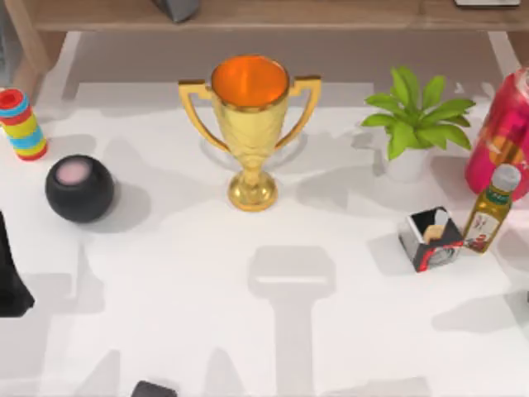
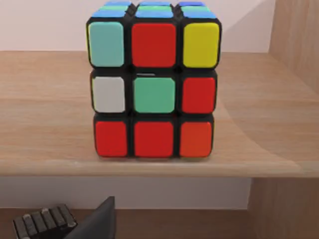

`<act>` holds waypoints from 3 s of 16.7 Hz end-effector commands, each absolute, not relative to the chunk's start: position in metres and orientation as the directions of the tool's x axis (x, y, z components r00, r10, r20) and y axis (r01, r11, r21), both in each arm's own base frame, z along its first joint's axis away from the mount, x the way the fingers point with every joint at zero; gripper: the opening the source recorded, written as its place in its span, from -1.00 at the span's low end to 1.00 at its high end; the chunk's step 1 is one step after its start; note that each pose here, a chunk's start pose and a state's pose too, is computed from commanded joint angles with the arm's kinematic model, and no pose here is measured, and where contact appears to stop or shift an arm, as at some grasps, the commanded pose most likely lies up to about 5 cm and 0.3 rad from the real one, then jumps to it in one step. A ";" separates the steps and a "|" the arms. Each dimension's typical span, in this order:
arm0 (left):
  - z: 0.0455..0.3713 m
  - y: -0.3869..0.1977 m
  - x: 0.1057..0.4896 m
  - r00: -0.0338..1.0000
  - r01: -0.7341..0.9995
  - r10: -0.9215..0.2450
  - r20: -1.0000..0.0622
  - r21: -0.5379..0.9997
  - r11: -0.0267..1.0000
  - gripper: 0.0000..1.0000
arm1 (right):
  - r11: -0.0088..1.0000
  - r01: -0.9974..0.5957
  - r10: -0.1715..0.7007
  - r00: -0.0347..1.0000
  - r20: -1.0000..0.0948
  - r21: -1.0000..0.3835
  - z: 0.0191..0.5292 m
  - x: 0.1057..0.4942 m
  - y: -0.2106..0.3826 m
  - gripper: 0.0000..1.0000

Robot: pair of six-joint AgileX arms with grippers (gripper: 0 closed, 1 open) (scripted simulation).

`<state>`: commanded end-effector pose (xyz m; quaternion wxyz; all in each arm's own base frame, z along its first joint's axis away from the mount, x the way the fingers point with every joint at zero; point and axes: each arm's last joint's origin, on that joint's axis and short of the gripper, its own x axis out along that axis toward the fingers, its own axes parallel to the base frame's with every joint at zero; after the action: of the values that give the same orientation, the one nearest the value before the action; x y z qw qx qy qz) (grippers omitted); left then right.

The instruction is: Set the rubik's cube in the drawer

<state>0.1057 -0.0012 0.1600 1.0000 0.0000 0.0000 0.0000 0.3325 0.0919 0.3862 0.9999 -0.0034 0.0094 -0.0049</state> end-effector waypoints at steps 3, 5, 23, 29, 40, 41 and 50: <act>0.160 -0.001 0.106 1.000 0.000 0.000 0.000 0.000 1.000 1.00 | 1.000 0.010 -0.010 1.000 -0.007 -0.003 0.388 0.367 0.114 1.00; 0.160 -0.001 0.106 1.000 0.000 0.000 0.000 0.000 1.000 1.00 | 1.000 0.010 -0.010 1.000 -0.001 -0.001 0.387 0.378 0.122 1.00; 0.160 -0.001 0.106 1.000 0.000 0.000 0.000 0.000 1.000 1.00 | 1.000 0.010 -0.010 1.000 0.000 0.000 0.387 0.441 0.124 1.00; 0.160 -0.001 0.106 1.000 0.000 0.000 0.000 0.000 1.000 1.00 | 1.000 0.010 -0.010 1.000 0.000 0.000 0.387 0.441 0.124 0.55; 0.160 -0.001 0.106 1.000 0.000 0.000 0.000 0.000 1.000 1.00 | 1.000 0.010 -0.010 1.000 0.000 0.000 0.387 0.441 0.124 -1.00; 0.160 -0.001 0.106 1.000 0.000 0.000 0.000 0.000 1.000 1.00 | 1.000 0.010 -0.010 1.000 0.000 0.000 0.387 0.441 0.124 -1.00; 0.160 -0.001 0.106 1.000 0.000 0.000 0.000 0.000 1.000 1.00 | 1.000 0.007 -0.007 1.000 0.002 0.002 0.393 0.435 0.125 -1.00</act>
<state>0.1057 -0.0012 0.1600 1.0000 0.0000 0.0000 0.0000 0.4351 0.1248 0.3929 1.0000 0.0010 -0.0008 -0.0034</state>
